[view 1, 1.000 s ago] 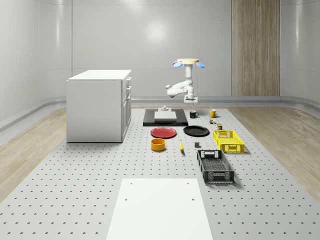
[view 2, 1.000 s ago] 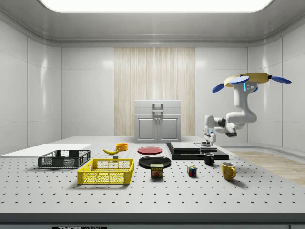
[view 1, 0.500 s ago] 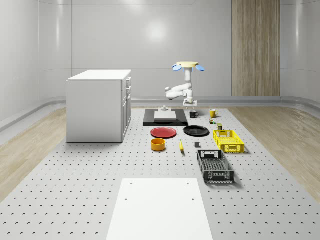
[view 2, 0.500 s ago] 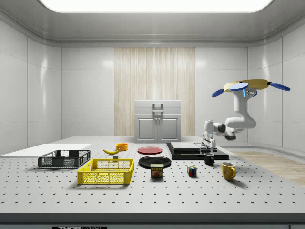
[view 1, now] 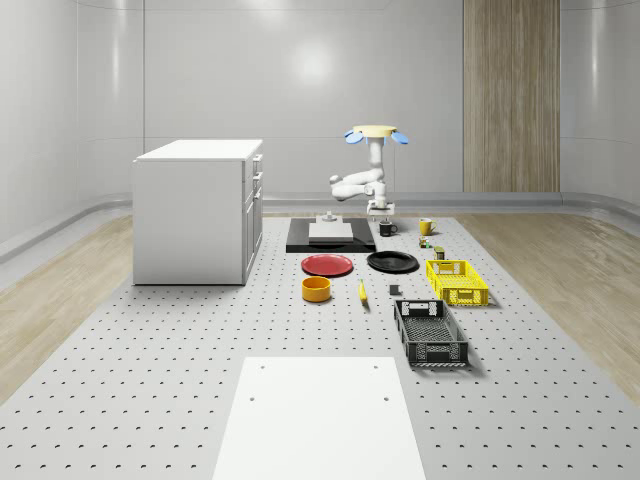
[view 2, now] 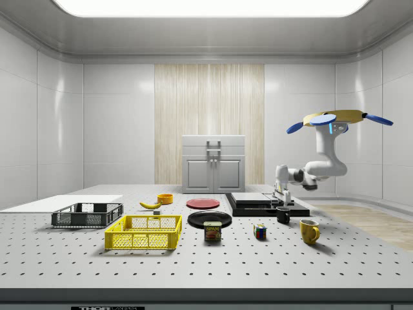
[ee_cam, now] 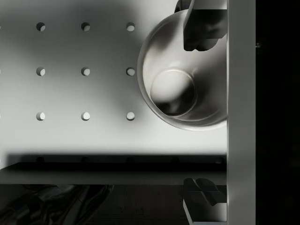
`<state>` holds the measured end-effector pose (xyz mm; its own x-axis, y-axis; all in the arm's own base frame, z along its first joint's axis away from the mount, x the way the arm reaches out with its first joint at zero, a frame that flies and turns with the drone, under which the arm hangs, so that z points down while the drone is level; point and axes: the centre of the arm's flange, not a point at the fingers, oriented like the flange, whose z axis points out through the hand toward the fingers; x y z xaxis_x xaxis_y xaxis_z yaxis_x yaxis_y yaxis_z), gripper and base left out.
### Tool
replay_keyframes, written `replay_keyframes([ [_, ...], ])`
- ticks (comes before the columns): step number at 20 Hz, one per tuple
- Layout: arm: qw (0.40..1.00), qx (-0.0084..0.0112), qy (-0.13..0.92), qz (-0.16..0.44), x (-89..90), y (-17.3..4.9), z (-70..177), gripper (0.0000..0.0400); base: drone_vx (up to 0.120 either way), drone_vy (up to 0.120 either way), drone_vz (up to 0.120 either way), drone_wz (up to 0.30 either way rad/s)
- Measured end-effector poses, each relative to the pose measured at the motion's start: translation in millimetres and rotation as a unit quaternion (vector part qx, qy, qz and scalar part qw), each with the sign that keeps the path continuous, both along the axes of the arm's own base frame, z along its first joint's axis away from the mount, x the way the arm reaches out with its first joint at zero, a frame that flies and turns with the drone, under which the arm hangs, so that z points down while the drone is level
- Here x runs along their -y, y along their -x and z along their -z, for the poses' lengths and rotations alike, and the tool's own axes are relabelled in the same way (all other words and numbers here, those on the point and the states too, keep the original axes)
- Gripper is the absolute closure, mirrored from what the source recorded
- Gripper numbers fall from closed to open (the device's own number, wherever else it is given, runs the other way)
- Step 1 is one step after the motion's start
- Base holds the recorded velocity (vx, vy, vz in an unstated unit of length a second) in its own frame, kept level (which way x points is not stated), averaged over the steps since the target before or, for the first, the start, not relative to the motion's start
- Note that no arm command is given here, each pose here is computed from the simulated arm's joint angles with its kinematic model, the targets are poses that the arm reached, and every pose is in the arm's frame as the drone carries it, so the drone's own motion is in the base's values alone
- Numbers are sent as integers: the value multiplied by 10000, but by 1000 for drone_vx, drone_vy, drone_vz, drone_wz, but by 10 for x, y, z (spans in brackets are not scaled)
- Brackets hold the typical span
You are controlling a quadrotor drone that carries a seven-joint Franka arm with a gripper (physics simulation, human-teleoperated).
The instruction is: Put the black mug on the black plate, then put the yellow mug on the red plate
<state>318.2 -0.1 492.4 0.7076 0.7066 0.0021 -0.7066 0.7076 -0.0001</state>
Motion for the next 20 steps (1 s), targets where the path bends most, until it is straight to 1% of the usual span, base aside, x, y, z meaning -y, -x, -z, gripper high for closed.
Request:
replay_keyframes([
  [3, 10000, 0, 0, 0, 0, -32, -32, 0, 0, 0, 0, 0],
  [7, 10000, 0, 0, -1, 0, -51, -101, 0, 0, 0, 0, 0],
  [13, 10000, 1, 0, -1, 0, -62, -243, 0, 0, 0, 0, 0],
  [20, 10000, 1, 0, -2, -60, -65, -291, 0, 0, 0, 0, 0],
])
